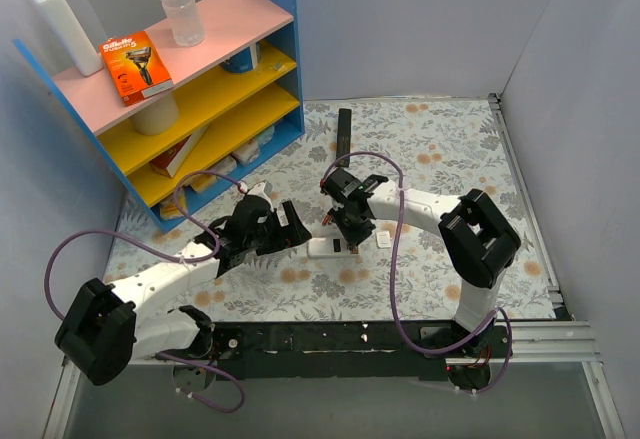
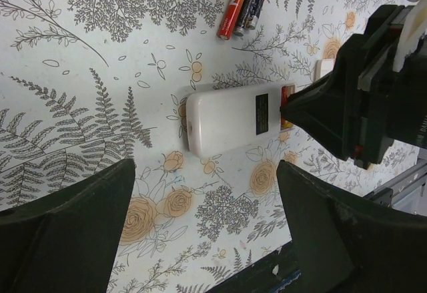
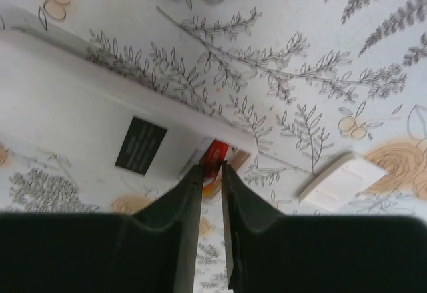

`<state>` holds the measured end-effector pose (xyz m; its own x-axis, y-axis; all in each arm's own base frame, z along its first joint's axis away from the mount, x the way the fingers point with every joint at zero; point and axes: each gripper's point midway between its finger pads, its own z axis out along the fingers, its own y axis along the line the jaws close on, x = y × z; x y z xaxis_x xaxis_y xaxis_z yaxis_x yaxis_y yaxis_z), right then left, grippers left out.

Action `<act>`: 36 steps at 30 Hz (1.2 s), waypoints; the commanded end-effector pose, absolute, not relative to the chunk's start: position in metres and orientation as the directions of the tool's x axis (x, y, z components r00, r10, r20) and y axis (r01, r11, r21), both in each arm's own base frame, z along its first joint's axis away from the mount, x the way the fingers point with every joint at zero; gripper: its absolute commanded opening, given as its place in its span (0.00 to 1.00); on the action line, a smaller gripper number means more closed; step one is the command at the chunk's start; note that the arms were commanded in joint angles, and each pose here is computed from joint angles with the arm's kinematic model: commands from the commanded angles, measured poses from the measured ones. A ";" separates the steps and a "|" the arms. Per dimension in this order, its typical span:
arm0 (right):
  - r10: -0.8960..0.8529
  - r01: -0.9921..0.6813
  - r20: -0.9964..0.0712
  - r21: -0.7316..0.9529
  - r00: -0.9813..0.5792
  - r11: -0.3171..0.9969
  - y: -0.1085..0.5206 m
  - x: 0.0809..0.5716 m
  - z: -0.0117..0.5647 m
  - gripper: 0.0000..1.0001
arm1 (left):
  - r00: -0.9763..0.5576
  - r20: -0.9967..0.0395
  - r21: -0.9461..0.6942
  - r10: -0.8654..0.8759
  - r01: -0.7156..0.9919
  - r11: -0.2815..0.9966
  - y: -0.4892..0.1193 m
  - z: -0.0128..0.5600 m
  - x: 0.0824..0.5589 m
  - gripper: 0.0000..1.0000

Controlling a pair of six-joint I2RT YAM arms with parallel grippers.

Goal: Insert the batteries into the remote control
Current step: Load the battery into the remote control.

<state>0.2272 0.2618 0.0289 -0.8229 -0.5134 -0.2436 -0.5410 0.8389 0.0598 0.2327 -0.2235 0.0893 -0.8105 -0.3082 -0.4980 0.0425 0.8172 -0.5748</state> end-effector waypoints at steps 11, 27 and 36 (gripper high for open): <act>-0.611 -0.720 -0.469 0.081 -0.638 0.689 0.292 0.239 0.093 0.39 | -0.730 -0.516 -0.632 -0.448 -0.029 0.775 -0.204 0.106 0.230 0.93; -0.861 -0.989 -0.491 0.011 -0.133 0.146 0.294 0.220 0.068 0.83 | -0.649 -0.476 -0.709 -0.594 -0.117 0.696 -0.183 0.121 0.221 0.98; -0.914 -0.998 -0.400 0.028 -0.070 0.065 0.284 0.218 0.028 0.81 | -0.663 -0.419 -0.738 -0.621 -0.150 0.658 -0.189 0.121 0.219 0.98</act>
<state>0.2172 0.2828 0.0383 -0.1385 -0.9011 -0.4110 -0.9901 0.1355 0.0366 0.2181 -0.1894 0.1237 -0.6664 -0.5940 -0.4508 -0.1130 0.6780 -0.7263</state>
